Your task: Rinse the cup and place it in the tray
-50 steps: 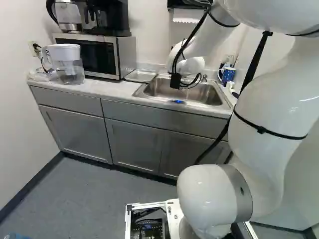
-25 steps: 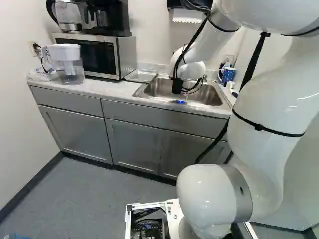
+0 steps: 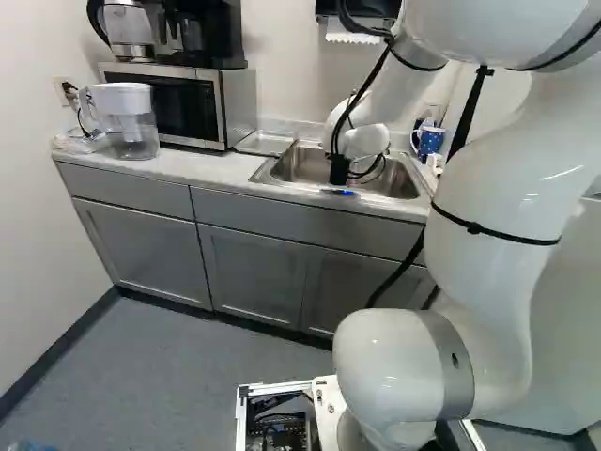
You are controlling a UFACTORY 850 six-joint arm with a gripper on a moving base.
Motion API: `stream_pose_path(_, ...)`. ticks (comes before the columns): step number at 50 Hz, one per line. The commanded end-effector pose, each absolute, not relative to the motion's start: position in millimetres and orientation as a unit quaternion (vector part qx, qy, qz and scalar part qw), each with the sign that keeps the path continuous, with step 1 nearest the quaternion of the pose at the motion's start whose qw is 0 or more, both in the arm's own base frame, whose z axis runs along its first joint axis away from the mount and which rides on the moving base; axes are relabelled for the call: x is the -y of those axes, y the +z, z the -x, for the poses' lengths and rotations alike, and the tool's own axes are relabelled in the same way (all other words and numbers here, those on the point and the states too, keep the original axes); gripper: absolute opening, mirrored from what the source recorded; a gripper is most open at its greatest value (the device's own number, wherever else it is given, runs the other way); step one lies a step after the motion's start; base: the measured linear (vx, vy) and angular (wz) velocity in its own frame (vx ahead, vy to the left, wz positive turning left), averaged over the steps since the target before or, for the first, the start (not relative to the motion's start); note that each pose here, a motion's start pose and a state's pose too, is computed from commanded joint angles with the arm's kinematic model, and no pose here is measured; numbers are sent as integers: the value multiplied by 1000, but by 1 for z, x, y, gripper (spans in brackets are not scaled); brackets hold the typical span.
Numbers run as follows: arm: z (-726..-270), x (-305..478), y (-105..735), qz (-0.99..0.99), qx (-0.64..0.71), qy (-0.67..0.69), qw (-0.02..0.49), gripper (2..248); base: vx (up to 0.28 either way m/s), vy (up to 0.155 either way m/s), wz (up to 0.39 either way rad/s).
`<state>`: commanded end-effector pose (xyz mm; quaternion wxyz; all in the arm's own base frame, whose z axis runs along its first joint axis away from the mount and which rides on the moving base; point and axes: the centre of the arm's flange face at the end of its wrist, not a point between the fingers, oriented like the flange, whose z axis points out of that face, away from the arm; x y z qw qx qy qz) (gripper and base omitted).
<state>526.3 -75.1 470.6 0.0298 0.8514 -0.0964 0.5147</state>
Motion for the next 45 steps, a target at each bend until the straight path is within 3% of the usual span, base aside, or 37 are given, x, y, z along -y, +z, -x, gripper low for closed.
stream_pose_path(22, -555, 108, 452, -854, 118, 505, 42, 126, 0, 0, 0)
stream_pose_path(45, -557, 121, 451, -852, 128, 505, 48, 126, 0, 0, 0)
